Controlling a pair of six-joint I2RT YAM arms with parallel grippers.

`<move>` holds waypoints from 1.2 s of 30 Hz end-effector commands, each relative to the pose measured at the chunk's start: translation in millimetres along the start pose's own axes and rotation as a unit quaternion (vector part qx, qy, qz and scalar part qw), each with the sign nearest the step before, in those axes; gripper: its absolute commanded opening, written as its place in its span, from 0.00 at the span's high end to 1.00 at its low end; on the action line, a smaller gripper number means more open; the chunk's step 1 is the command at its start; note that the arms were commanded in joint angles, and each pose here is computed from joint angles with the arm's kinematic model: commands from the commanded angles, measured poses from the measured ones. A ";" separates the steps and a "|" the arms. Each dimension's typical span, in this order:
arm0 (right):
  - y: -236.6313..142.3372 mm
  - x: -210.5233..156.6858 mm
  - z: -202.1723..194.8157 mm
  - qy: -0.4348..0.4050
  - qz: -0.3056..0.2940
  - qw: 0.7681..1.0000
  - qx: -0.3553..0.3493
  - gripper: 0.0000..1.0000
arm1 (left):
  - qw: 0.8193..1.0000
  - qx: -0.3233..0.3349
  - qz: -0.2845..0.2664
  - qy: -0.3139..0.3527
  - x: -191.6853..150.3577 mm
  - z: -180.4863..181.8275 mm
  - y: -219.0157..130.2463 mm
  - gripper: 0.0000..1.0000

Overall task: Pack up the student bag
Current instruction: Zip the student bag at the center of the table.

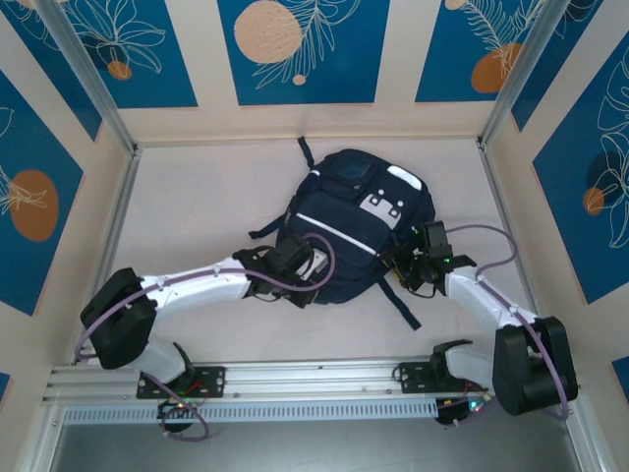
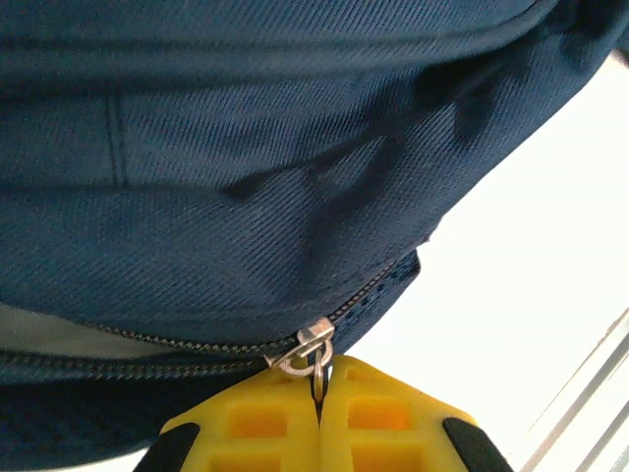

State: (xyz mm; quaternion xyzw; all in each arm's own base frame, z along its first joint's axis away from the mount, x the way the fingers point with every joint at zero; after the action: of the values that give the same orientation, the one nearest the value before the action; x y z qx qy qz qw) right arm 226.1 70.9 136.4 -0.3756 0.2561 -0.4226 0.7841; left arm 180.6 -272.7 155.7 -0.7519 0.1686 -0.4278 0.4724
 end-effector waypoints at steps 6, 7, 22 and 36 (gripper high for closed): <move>-58.5 -30.6 -13.0 0.019 0.011 0.999 0.030 0.45 | 0.996 -0.090 -0.015 0.022 24.8 -40.5 8.0 1.00; -59.4 -37.1 -15.5 0.025 0.029 0.999 0.035 0.46 | 0.995 -0.094 -0.015 0.027 27.2 -46.1 9.6 1.00; -24.2 -71.2 -38.3 0.048 0.078 0.995 -0.027 0.65 | 0.994 -0.100 -0.011 0.052 37.4 -77.6 17.6 1.00; -14.8 -54.7 -50.0 0.006 0.008 0.998 -0.057 1.00 | 0.997 -0.036 0.017 0.067 15.3 -56.5 7.3 1.00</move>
State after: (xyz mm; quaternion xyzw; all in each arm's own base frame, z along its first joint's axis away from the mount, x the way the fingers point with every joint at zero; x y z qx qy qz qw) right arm 158.3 111.4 134.2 -0.3703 0.3032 -0.3642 0.7989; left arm 151.1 -334.9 158.8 -0.7484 0.2175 -0.4576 0.4279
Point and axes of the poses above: each hand's point on the last joint's axis, 136 mm out from that joint toward the fingers, its own y axis out along the fingers, its own z axis along the line the jaws close on, x = y × z, the point moved 8 cm from there along -y, back along the fingers, and after that the axes turned 15 degrees about y, right-handed, at the moved point
